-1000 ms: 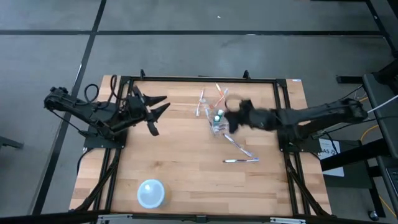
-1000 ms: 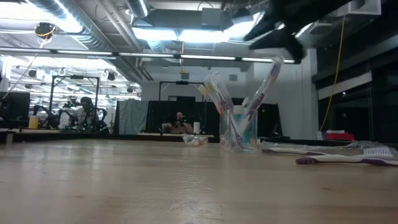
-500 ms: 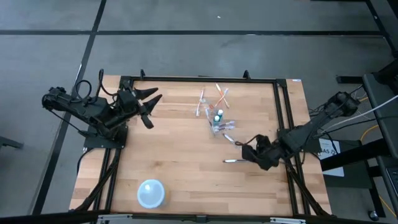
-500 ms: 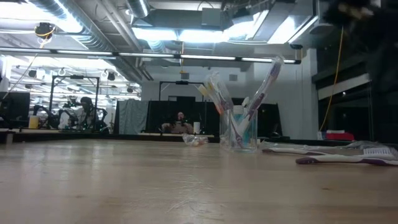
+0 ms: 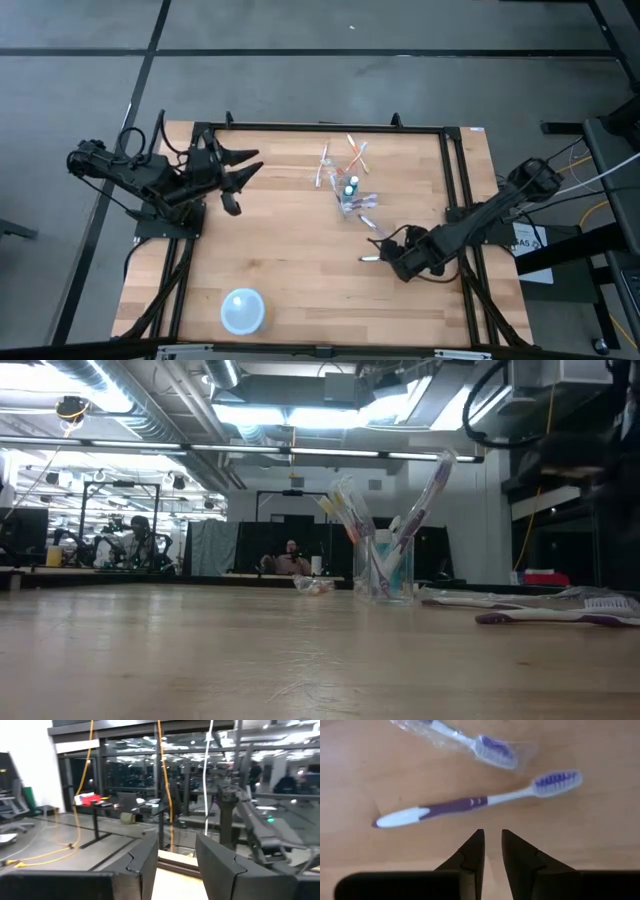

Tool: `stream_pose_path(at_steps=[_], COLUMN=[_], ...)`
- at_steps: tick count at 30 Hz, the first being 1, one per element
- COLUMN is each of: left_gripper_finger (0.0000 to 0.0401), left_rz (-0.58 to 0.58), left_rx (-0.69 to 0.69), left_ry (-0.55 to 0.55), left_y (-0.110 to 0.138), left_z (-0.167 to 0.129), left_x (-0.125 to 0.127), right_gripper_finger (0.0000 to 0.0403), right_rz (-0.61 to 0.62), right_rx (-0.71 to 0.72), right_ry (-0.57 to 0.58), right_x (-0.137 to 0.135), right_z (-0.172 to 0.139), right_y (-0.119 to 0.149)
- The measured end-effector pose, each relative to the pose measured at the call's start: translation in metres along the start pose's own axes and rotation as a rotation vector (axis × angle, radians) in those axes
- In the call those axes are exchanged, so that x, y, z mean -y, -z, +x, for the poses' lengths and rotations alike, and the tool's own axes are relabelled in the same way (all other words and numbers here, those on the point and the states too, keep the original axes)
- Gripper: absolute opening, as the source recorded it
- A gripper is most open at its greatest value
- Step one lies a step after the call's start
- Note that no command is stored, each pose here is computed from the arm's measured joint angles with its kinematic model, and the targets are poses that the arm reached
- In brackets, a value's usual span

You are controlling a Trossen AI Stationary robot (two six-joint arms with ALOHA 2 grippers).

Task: Pick & Place toothbrushing station
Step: Put the purple toothbrush into the transparent organizer

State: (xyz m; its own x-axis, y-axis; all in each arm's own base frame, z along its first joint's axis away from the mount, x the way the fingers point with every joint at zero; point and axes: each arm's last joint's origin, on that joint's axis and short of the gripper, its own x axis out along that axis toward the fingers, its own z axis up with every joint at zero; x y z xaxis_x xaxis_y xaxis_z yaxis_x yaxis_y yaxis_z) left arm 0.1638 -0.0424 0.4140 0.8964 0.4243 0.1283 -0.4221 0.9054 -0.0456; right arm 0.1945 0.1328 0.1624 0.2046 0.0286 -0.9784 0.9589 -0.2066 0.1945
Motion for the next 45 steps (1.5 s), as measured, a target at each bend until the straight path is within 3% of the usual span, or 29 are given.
stream_pose_path(at_steps=[11,21,24,28,35,45], left_gripper_finger=[0.0127,0.0127,0.0127,0.0127,0.0127,0.0127], left_rz=[-0.046,-0.083,-0.083,-0.081,-0.080,-0.098], left_rx=[0.054,0.096,0.095,0.095,0.094,0.095], left_ry=[0.075,0.092,0.092,0.092,0.093,0.093], left_y=[-0.006,-0.011,-0.011,-0.011,-0.011,-0.011], left_z=[-0.001,-0.001,-0.001,-0.001,-0.001,-0.001], left_x=[0.002,0.002,0.002,0.002,0.002,0.002], right_gripper_finger=[0.0068,0.0068,0.0068,0.0068,0.0068,0.0068], right_rz=[0.030,0.046,0.028,-0.035,-0.028,0.100], right_rx=[0.081,0.125,0.225,0.383,0.552,0.506], right_ry=[0.090,0.115,0.126,0.047,-0.027,0.077], right_x=[-0.002,-0.005,-0.004,-0.011,-0.025,-0.028], right_z=[0.027,0.031,0.031,0.032,0.031,0.039], right_y=[-0.002,-0.007,-0.017,-0.031,-0.053,-0.079])
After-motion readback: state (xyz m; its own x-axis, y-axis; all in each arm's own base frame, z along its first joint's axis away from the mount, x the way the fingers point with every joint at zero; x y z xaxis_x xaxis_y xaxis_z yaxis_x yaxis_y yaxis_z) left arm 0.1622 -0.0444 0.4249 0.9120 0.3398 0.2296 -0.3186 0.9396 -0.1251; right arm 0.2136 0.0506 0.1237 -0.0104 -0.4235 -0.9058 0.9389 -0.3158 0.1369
